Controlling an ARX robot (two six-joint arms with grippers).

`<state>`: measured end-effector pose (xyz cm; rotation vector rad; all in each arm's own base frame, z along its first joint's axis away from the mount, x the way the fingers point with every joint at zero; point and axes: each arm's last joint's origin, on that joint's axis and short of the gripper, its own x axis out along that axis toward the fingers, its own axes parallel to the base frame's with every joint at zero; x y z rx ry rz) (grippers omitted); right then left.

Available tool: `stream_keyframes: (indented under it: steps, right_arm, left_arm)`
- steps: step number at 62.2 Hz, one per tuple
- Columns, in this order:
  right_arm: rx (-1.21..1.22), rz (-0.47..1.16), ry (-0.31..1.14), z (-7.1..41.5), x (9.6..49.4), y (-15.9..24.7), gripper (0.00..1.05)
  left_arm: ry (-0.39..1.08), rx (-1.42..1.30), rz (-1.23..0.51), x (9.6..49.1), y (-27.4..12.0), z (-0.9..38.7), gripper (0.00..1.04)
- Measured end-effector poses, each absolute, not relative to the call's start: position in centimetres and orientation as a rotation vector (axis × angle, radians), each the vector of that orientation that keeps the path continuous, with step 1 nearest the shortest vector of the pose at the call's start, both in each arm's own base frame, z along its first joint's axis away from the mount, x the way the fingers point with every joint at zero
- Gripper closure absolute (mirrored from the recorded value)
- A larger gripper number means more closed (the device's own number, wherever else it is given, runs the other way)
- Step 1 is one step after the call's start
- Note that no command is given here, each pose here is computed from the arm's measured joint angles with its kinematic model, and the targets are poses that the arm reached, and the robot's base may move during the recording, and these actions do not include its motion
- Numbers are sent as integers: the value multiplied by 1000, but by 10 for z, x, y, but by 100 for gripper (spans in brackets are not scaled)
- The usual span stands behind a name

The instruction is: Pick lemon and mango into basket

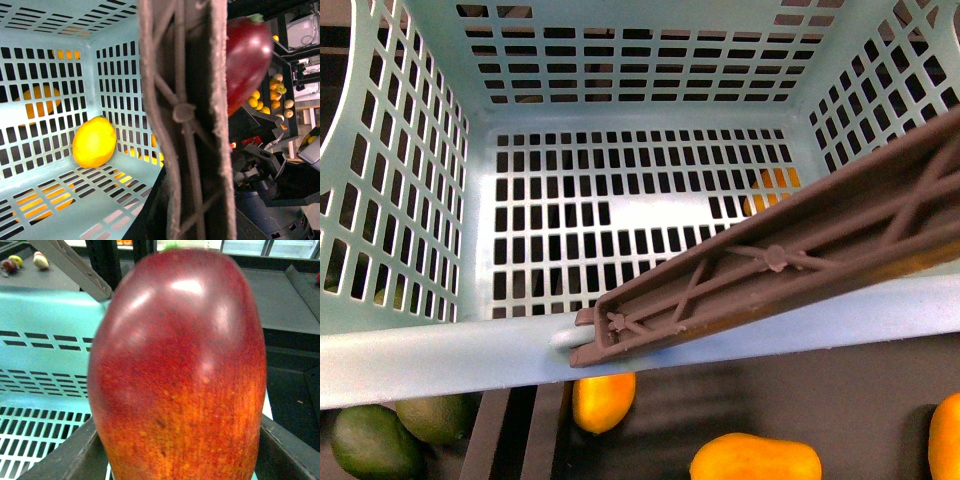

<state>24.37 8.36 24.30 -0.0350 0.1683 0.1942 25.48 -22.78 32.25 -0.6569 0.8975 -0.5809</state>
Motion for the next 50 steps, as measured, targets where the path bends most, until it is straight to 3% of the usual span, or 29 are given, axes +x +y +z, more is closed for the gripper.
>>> stream_keyframes:
  steps: [10,27,34,50]
  right_arm:
    - [-31,162,168,244,243,82,8]
    - [33,4,143,255,221,50,9]
    - [32,18,31,249,202,30,23]
    - [10,-2,5,217,159,1,63]
  left_arm:
    - [898,-657,-581,255,-228,322,100]
    - [898,-657,-575,255,-228,322,100]
    - [899,-659,-575,255,-228,322,100]
    - [901,-658,-578,255,-228,322,100]
